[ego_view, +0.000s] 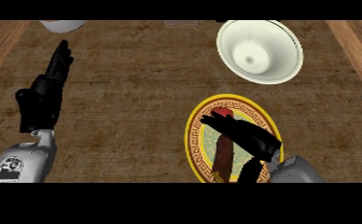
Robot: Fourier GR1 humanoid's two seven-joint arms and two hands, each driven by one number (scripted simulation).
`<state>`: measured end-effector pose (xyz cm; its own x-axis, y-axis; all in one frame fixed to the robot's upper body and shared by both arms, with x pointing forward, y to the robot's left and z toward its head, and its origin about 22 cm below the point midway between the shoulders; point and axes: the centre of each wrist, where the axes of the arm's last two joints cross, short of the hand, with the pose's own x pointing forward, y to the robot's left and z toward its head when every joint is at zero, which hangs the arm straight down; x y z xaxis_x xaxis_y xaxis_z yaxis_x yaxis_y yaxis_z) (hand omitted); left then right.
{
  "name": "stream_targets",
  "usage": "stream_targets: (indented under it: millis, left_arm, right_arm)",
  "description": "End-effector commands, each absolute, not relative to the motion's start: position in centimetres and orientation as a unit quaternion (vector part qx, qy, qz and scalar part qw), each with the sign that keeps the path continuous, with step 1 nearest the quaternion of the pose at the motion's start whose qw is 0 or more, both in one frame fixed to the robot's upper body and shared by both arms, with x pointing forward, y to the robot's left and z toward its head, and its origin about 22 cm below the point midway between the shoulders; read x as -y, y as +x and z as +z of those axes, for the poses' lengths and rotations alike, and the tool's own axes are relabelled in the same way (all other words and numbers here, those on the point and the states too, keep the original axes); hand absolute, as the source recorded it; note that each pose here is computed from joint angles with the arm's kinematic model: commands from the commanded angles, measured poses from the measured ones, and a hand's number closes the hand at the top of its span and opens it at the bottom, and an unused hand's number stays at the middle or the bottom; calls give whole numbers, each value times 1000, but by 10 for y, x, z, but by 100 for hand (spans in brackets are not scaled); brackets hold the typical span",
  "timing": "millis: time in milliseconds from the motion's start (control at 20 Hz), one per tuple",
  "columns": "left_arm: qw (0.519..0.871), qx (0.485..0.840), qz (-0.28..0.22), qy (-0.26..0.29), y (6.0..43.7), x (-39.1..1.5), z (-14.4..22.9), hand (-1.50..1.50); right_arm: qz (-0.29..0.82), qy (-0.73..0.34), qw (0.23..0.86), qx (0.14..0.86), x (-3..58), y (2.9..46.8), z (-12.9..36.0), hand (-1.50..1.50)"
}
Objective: Pick the sweet potato from the plate and place it in the bowl
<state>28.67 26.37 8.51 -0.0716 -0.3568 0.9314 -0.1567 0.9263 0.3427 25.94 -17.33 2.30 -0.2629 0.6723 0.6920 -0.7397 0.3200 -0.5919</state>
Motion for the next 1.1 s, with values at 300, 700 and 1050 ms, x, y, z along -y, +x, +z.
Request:
stream_targets:
  millis: [300, 700, 1050]
  left_arm:
    - [662, 725, -75, 174, 288, -266, 76, 0]
    - [661, 731, -59, 162, 292, -277, 82, 0]
    - [655, 730, -74, 178, 286, -263, 73, 0]
  right_arm:
    - [618, 14, 566, 545, 155, 266, -7, 150]
    - [595, 36, 558, 577, 160, 255, -10, 150]
    - [615, -33, 493, 615, 89, 205, 27, 150]
